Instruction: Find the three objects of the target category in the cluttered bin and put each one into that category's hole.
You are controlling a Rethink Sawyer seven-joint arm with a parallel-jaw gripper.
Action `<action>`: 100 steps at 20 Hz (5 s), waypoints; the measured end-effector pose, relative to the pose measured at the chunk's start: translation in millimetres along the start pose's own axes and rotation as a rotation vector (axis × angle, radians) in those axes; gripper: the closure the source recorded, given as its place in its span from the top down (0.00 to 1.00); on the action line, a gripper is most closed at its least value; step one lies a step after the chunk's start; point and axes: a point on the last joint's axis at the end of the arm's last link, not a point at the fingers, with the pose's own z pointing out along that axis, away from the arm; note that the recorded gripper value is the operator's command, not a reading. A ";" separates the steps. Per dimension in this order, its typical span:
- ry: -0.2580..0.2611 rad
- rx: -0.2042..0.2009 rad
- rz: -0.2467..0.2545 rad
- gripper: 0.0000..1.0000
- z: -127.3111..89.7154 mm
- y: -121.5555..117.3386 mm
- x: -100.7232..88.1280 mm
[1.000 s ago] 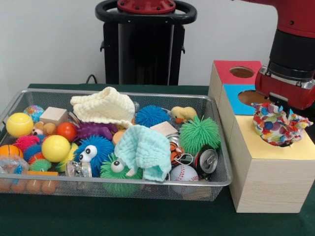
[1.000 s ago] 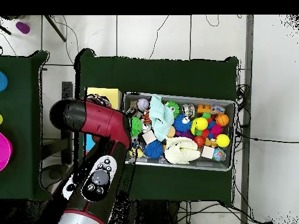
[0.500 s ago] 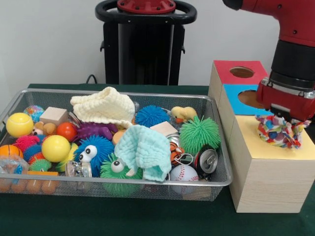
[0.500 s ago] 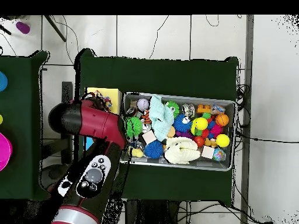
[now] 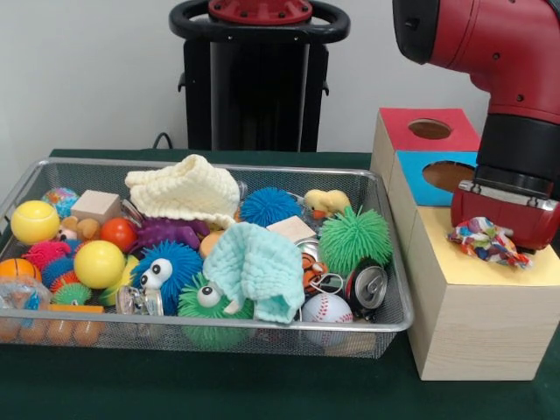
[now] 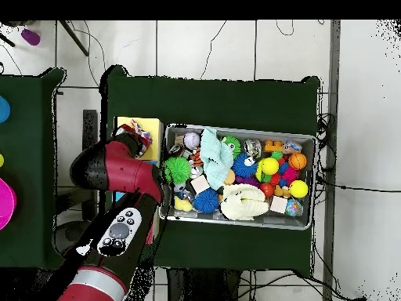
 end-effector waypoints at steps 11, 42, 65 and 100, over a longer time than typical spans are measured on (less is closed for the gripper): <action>-0.016 -0.009 -0.029 0.00 -0.2 -0.3 1.6; 0.173 0.150 -0.056 0.00 -78.3 -3.0 -49.1; 0.117 0.127 -0.063 0.00 -105.2 -3.8 -91.3; 0.143 0.138 -0.071 0.00 -65.5 6.4 -34.8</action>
